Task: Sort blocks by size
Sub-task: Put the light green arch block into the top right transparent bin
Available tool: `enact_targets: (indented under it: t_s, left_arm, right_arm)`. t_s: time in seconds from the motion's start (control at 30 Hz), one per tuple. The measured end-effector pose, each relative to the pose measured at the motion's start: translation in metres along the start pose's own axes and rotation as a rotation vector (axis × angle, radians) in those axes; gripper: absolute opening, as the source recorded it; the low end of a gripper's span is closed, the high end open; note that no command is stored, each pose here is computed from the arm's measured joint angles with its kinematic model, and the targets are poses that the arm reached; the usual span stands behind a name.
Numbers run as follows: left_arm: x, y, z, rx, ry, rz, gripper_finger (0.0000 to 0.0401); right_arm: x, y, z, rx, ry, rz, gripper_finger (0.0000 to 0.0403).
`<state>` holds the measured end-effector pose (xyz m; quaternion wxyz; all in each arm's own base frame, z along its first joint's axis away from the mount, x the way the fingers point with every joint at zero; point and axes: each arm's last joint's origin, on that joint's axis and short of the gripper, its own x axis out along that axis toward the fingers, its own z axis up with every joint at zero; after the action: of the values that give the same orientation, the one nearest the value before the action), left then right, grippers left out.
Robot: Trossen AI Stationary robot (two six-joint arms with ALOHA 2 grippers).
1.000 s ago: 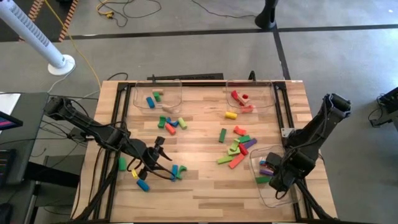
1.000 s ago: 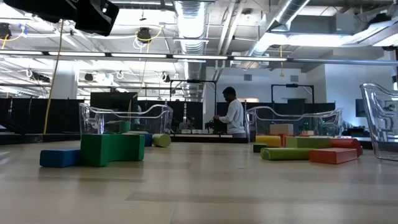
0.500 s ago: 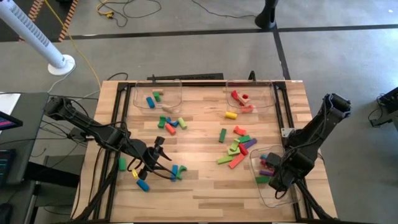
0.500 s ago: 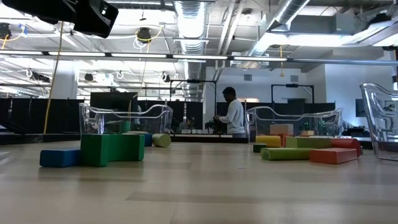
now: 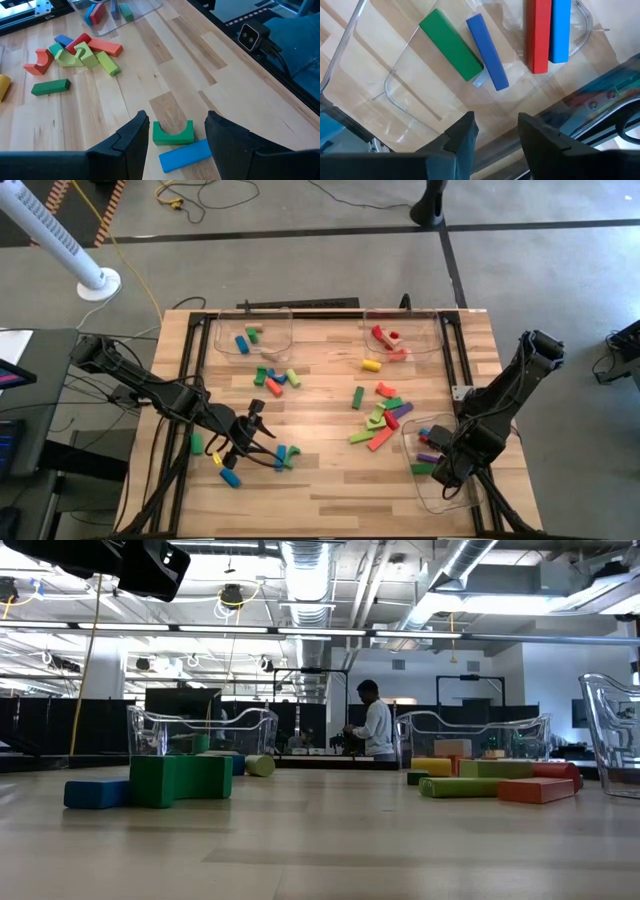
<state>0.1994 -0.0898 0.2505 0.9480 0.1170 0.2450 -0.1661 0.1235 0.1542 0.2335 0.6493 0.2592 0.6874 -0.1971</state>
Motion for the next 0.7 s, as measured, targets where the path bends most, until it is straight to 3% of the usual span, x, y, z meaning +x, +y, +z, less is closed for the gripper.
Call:
enact_targets:
  t_s: [0.27, 0.7]
  left_arm:
    - [0.000, 0.000, 0.000, -0.013, 0.000, 0.000, 0.0183]
    - [0.000, 0.000, -0.001, -0.050, 0.006, 0.000, 0.0183]
  right_arm:
    - [-0.001, 0.000, 0.000, -0.016, 0.000, 0.002, 0.0177]
    - [-0.029, 0.013, 0.007, -0.082, -0.071, 0.105, 0.0176]
